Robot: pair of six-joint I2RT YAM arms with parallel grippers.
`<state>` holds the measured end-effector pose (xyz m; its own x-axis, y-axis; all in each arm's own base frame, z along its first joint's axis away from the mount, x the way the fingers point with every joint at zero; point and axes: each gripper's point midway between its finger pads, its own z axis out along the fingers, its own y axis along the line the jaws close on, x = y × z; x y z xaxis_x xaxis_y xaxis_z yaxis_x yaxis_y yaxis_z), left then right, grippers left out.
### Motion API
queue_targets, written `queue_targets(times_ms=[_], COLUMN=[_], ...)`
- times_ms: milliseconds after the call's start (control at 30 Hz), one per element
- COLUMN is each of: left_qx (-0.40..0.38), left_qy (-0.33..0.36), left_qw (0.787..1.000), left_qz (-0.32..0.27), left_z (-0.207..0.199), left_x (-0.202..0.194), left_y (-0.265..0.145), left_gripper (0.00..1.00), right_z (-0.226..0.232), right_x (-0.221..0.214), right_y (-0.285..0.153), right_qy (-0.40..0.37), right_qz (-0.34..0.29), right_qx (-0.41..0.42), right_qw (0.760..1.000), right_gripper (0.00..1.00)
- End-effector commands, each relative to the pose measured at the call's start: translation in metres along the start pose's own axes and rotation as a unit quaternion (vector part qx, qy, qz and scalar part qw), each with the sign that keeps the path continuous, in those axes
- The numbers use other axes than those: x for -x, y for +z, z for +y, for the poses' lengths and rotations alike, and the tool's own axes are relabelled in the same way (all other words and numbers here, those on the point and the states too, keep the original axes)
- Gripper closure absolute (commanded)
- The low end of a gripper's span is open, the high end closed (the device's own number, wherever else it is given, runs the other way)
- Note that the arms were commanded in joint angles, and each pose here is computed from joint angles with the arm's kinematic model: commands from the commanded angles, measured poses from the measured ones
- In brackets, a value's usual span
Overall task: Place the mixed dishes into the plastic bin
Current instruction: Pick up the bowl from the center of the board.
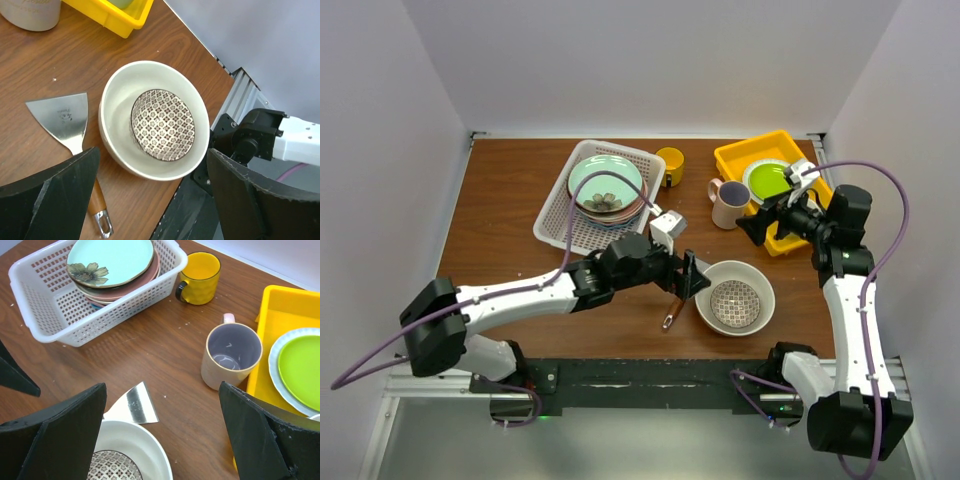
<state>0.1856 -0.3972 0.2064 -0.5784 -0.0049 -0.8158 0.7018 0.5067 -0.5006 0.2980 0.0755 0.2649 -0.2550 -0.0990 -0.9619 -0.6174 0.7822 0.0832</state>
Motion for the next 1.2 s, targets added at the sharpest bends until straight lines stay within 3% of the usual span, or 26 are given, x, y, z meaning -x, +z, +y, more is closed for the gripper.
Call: queue_targets(times_ms=[0,133,267,367,700,1167], left_qx=[0.018,0.034,0.071,0.108,0.199,0.19], left_qy=[0.027,0.038,0.047,0.059,0.121,0.135], left_qw=[0.999,0.999,0.996,0.989,0.962,0.954], left_qz=[-0.02,-0.004,0.042,0.085,0.139,0.191], left_z=[-0.013,-0.023,-0.014,-0.002,0.018,0.021], left_x=[0.019,0.019,-0.008,-0.028,-0.05,-0.082], left_y=[0.021,0.045,0.073,0.084,0.111,0.12], left_gripper=[0.1,0.16,0.26,0.3,0.38,0.54], right_z=[-0.008,-0.008,-0.008,-0.008,-0.006,-0.005], right_x=[0.005,0.004,0.004,0.005,0.003,0.004], right_y=[0.0,0.0,0.0,0.0,0.001,0.001], right_qy=[0.001,0.004,0.005,0.004,0.012,0.012], right_qz=[-0.01,-0.009,-0.009,-0.009,-0.004,-0.003], right_qx=[-0.018,-0.019,-0.019,-0.019,-0.009,-0.008], right_qw=[1.0,1.0,1.0,1.0,1.0,1.0], right_gripper=[0.02,0.02,0.02,0.02,0.02,0.02])
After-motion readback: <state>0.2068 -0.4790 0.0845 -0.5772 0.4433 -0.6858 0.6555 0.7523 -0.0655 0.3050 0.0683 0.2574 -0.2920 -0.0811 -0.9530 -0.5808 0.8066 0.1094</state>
